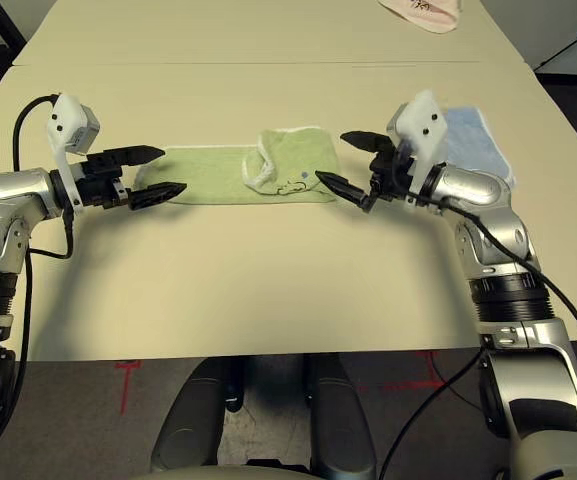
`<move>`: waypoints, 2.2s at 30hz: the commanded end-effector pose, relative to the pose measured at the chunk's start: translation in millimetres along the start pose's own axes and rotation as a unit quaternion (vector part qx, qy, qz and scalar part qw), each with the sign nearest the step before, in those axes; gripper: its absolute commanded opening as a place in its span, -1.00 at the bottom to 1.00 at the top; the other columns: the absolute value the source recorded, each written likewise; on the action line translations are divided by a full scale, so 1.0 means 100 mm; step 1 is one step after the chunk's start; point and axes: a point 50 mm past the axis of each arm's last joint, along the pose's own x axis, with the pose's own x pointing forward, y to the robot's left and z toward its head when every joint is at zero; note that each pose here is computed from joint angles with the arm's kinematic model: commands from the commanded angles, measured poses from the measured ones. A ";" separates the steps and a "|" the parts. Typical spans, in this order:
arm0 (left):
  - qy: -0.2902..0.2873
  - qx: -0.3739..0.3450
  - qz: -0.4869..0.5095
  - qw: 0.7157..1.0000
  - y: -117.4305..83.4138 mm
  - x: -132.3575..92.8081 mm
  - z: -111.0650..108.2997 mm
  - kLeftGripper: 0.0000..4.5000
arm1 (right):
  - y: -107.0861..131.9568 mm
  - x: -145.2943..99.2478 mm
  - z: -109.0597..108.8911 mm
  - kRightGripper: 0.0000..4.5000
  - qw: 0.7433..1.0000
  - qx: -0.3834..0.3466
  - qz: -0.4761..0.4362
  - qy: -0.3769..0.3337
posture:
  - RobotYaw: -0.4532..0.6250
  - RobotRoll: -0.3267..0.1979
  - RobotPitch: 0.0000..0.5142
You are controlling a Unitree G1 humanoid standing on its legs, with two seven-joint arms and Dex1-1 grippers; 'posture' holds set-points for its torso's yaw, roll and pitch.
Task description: Fold the towel and set it aside.
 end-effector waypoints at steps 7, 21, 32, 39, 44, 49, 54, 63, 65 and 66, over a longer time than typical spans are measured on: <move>0.000 -0.095 0.131 0.987 0.16 -0.23 -0.04 1.00 | 0.02 -0.19 -0.21 0.99 1.000 -0.002 0.018 0.004 | 0.03 0.25 -0.23; 0.049 -0.342 0.145 0.927 0.05 -0.43 -0.16 1.00 | 0.02 0.00 -0.14 0.99 1.000 0.003 0.015 -0.020 | 0.05 0.25 -0.18; 0.037 -0.462 0.115 0.879 -0.02 -0.32 -0.19 1.00 | 0.03 0.02 -0.14 0.99 1.000 0.003 0.018 -0.022 | 0.04 0.25 -0.16; 0.038 -0.487 0.111 0.866 -0.08 -0.21 -0.27 1.00 | 0.03 0.02 -0.13 0.99 1.000 0.003 0.017 -0.023 | 0.04 0.25 -0.16; 0.047 -0.492 0.110 0.862 -0.10 -0.17 -0.31 1.00 | 0.02 0.02 -0.12 0.99 1.000 0.001 0.017 -0.023 | 0.03 0.25 -0.16; 0.044 -0.494 0.131 0.858 -0.07 -0.13 -0.34 1.00 | 0.02 0.01 -0.12 0.99 1.000 0.001 0.016 -0.022 | 0.02 0.25 -0.16; 0.037 -0.479 0.178 0.859 0.02 -0.11 -0.35 1.00 | 0.03 0.01 -0.12 0.99 1.000 0.002 0.016 -0.022 | 0.02 0.25 -0.17; 0.046 -0.471 0.199 0.858 0.06 -0.13 -0.42 0.55 | 0.03 0.01 -0.12 1.00 1.000 0.001 0.014 -0.021 | 0.02 0.25 -0.17; 0.047 -0.471 0.199 0.858 0.07 -0.13 -0.42 0.20 | 0.03 0.01 -0.12 1.00 1.000 0.000 0.014 -0.021 | 0.01 0.25 -0.21; 0.047 -0.471 0.200 0.858 0.07 -0.12 -0.42 0.02 | 0.03 0.01 -0.12 1.00 1.000 0.000 0.014 -0.021 | 0.01 0.25 -0.21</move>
